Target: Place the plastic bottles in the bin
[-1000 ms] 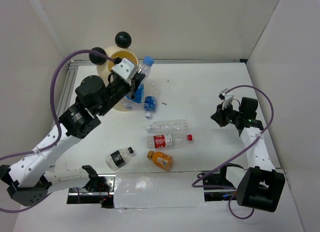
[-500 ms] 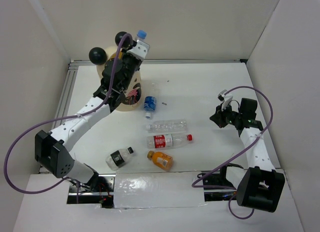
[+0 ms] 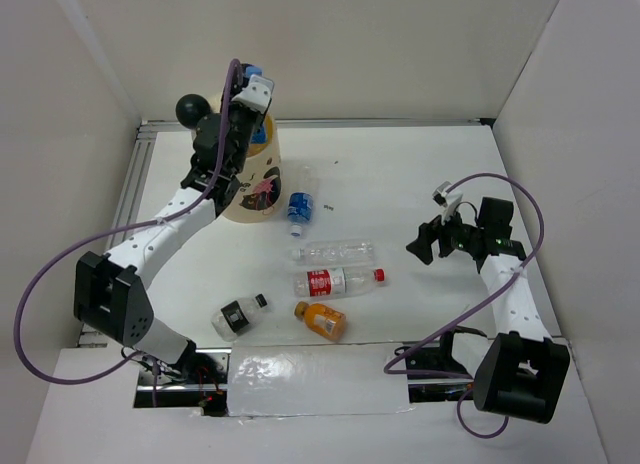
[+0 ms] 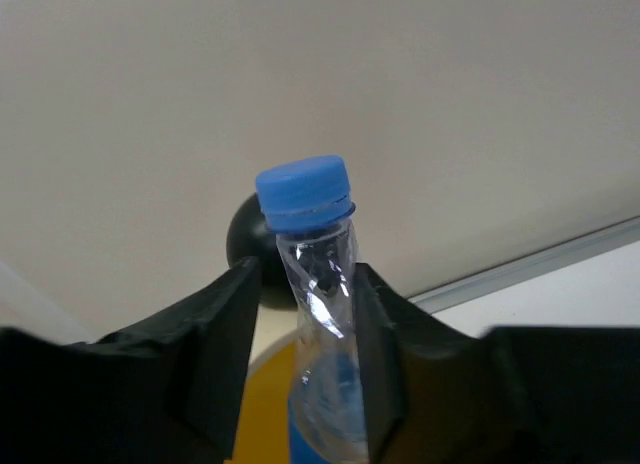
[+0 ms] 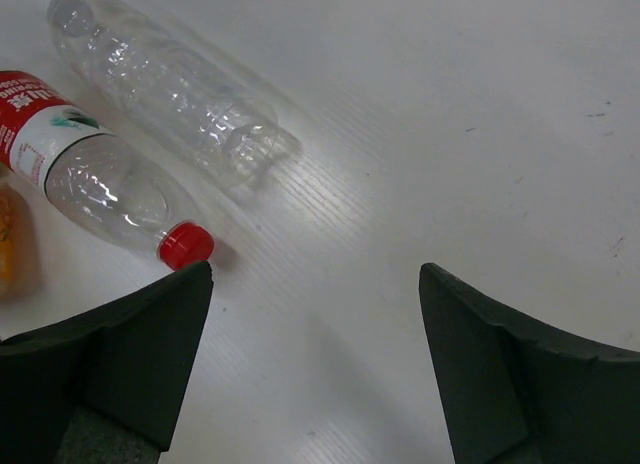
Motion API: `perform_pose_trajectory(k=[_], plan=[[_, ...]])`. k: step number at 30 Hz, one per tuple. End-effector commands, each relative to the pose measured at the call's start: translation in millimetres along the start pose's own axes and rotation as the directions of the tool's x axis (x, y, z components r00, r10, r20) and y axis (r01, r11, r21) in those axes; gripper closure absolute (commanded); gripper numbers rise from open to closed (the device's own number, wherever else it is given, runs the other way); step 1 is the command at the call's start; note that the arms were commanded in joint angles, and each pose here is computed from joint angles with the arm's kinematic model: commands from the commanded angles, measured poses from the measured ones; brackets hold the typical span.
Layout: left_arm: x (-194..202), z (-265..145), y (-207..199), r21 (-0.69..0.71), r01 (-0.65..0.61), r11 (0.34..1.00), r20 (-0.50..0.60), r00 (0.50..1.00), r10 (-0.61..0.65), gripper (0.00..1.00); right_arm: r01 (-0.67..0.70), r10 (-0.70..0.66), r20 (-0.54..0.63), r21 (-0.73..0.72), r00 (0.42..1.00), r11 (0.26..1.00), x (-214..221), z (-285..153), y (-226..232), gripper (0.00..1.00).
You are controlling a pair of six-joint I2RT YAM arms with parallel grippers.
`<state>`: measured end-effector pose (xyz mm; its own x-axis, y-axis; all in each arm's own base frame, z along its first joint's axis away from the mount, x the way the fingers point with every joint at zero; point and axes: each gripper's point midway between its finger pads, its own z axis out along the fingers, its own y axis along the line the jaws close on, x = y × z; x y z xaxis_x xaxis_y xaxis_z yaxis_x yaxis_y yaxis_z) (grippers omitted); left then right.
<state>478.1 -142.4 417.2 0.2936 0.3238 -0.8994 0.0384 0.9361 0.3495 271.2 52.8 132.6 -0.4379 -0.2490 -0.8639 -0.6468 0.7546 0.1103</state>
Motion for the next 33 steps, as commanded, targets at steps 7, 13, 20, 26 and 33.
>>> perform_pose_trajectory(k=[7, 13, 20, 26, 33], plan=[[-41.4, 5.5, 7.4, -0.017, 0.129, 0.991, 0.110, 0.986, -0.127, 0.26, -0.052, 0.052, 0.010, -0.073, 0.999, 0.996, -23.3, 5.7, -4.1, 0.00], [-92.7, -67.4, -11.2, 0.148, 0.290, 0.945, 0.058, 0.952, -0.301, 0.12, -0.132, 0.132, -0.013, -0.039, 0.991, 0.990, -97.7, 57.4, -15.5, 0.16], [-0.3, -212.9, -104.4, 0.410, 0.501, 0.763, -0.443, 0.840, -0.313, 0.00, -0.387, 0.388, -0.018, 0.045, 0.922, 0.921, -177.9, 187.3, 1.5, 0.05], [53.3, -288.1, -114.2, 0.370, 0.528, 0.764, -0.620, 0.753, -0.220, 0.00, -0.406, 0.411, -0.008, 0.141, 0.911, 0.903, -187.2, 274.7, 30.8, 0.00], [59.6, -307.8, -100.7, 0.305, 0.552, 0.776, -0.651, 0.716, -0.253, 0.00, -0.461, 0.475, -0.041, 0.184, 0.879, 0.868, -156.9, 329.8, 35.3, 0.00]])
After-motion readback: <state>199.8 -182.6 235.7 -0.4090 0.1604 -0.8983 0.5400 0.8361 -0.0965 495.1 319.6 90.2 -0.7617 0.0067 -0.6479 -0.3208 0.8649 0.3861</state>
